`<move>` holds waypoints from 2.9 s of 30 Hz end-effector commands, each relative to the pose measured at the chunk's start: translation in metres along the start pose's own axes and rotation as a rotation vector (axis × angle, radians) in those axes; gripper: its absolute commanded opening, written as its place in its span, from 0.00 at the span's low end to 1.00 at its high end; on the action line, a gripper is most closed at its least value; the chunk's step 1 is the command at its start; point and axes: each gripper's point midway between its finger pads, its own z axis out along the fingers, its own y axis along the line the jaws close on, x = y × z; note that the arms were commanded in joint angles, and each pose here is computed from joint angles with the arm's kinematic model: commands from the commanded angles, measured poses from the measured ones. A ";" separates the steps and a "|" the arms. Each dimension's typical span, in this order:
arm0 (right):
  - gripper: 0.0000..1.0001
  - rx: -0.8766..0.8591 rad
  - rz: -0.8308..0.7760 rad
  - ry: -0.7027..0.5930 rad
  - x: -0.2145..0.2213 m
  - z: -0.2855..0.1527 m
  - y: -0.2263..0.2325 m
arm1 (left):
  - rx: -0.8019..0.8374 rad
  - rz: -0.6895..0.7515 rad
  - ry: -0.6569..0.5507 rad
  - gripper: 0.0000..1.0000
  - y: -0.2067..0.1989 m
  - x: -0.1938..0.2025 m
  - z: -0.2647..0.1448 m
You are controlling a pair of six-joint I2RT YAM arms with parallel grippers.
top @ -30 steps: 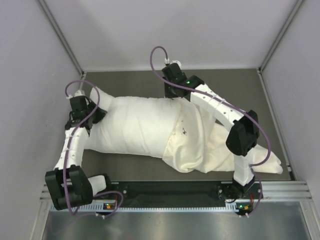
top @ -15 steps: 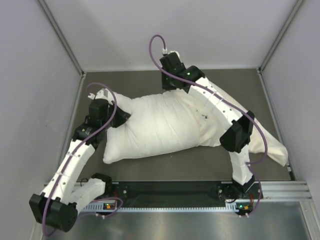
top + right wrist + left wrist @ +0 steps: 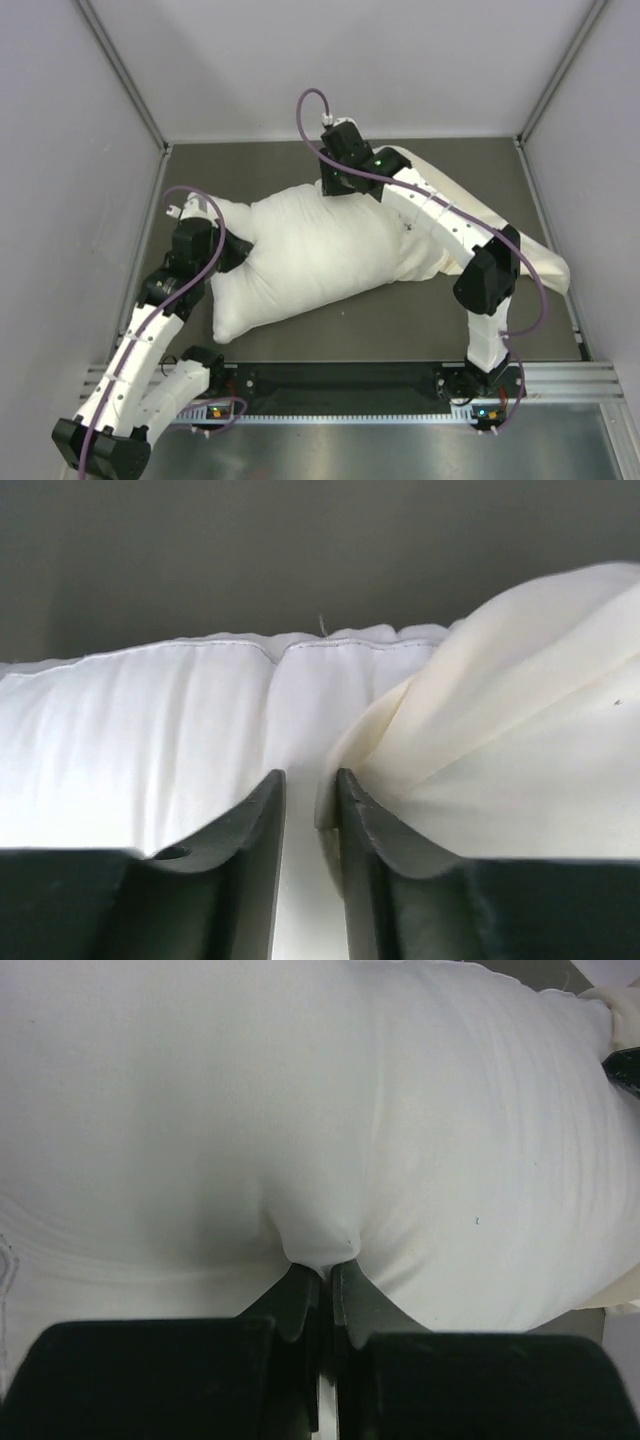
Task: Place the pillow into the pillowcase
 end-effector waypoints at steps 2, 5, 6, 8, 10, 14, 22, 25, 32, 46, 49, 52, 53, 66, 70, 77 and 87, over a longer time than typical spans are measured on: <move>0.55 -0.144 -0.043 -0.128 -0.030 -0.053 0.032 | 0.101 0.005 -0.078 0.00 -0.024 -0.017 -0.013; 0.65 -0.133 -0.064 -0.188 -0.041 -0.083 0.022 | 0.071 0.017 -0.084 0.00 -0.018 -0.018 -0.015; 0.66 -0.134 -0.066 -0.209 -0.042 -0.099 0.016 | 0.060 0.020 -0.086 0.01 -0.015 -0.018 -0.014; 0.68 -0.135 -0.086 -0.228 -0.039 -0.114 0.010 | 0.051 0.024 -0.088 0.02 -0.013 -0.017 -0.015; 0.70 -0.124 -0.092 -0.249 -0.030 -0.134 -0.003 | 0.039 0.033 -0.093 0.04 -0.010 -0.017 -0.014; 0.74 -0.118 -0.113 -0.289 -0.015 -0.161 -0.022 | 0.012 0.053 -0.111 0.06 -0.006 -0.023 -0.017; 0.78 0.136 -0.174 -0.225 0.020 -0.145 -0.079 | -0.027 0.078 -0.150 0.42 0.000 -0.032 -0.030; 0.71 0.195 -0.193 -0.197 0.029 -0.128 -0.087 | -0.053 0.088 -0.160 0.57 0.006 -0.033 -0.035; 0.67 0.330 -0.267 -0.167 0.024 -0.089 -0.094 | -0.259 0.137 -0.176 0.92 0.039 -0.043 -0.041; 0.42 0.654 -0.379 -0.200 0.000 -0.064 -0.118 | -0.368 0.105 -0.232 0.99 0.071 -0.057 -0.031; 0.40 0.647 -0.390 -0.208 -0.004 -0.061 -0.115 | -0.331 0.055 -0.182 0.99 0.080 -0.052 -0.019; 0.41 0.650 -0.404 -0.194 -0.002 -0.052 -0.113 | -0.313 -0.015 -0.146 0.99 0.098 -0.048 -0.013; 0.42 0.650 -0.407 -0.189 -0.001 -0.050 -0.113 | -0.313 -0.026 -0.144 0.99 0.101 -0.048 -0.012; 0.00 0.396 -0.340 -0.210 -0.008 -0.052 -0.075 | -0.034 -0.215 -0.084 0.70 0.075 -0.015 0.023; 0.00 0.077 -0.292 -0.184 0.006 -0.068 -0.029 | 0.051 -0.237 -0.086 0.44 0.060 -0.014 0.024; 0.00 -0.332 -0.228 -0.148 -0.003 -0.118 0.042 | 0.136 -0.219 -0.176 0.29 0.027 -0.041 0.008; 0.00 -0.570 -0.182 -0.193 -0.046 -0.172 0.083 | 0.209 -0.128 -0.301 0.29 -0.031 -0.098 -0.029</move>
